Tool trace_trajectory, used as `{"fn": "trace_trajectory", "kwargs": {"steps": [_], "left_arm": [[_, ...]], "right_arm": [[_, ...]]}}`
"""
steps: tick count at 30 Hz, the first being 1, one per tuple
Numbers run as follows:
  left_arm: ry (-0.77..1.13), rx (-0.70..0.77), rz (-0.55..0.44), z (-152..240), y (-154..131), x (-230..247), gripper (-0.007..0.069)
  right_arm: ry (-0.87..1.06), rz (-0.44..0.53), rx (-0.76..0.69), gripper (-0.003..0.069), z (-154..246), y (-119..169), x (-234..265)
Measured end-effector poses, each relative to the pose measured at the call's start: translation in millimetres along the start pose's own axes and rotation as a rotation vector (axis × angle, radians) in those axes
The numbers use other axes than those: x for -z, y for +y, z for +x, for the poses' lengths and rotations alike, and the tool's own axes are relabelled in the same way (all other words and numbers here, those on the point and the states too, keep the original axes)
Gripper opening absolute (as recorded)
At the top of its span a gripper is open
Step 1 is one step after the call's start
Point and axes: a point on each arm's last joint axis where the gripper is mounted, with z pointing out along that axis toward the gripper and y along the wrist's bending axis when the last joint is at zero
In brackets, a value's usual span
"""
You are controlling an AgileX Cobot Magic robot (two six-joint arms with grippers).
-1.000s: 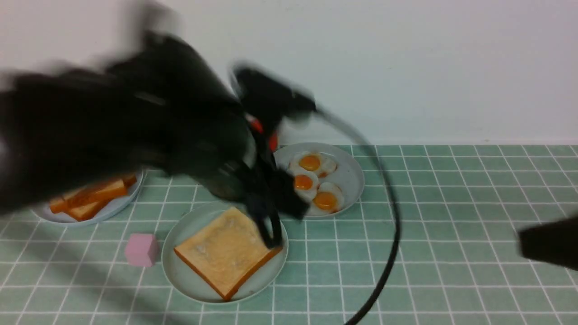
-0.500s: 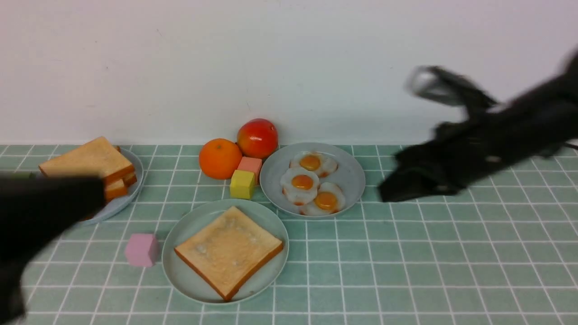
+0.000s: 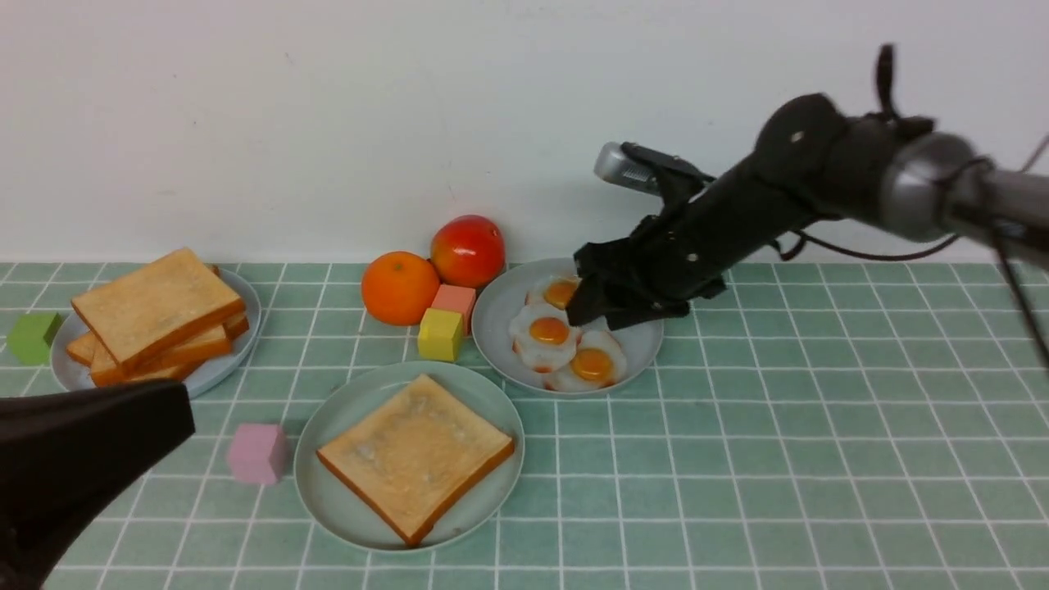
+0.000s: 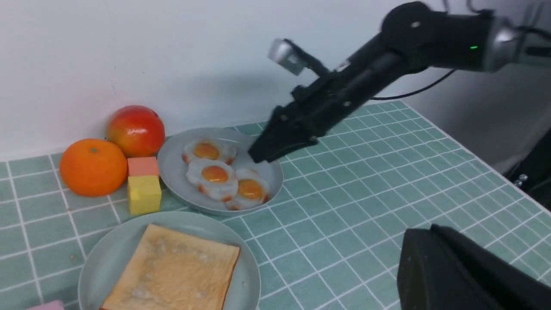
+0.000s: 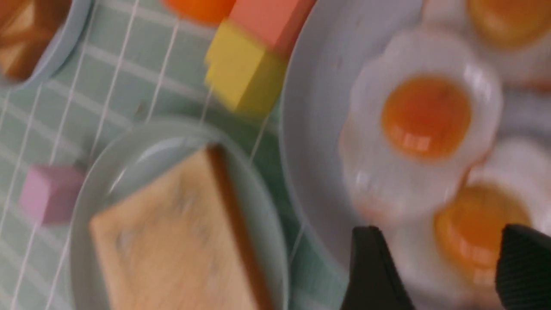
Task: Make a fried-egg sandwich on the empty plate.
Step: Use the right arm to grab a fried egg
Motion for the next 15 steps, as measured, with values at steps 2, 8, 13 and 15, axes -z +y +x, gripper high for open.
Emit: {"fn": "trace_trajectory", "kwargs": {"steps": [2, 8, 13, 15], "left_arm": [[0.004, -0.001, -0.001, 0, 0, -1, -0.0013], [0.021, -0.002, -0.005, 2, 0, -6, -0.0013], [0.033, 0.002, -0.007, 3, -1, -8, -0.0013], [0.037, 0.002, -0.007, 3, -1, -9, -0.0013]], "right_arm": [[-0.005, 0.0, 0.002, 0.0405, -4, -5, -10], [-0.008, -0.013, -0.024, 0.0411, -11, -19, -41], [-0.01, -0.013, -0.036, 0.041, -12, -23, -49], [-0.017, -0.01, -0.038, 0.041, -12, -24, -50]]}}
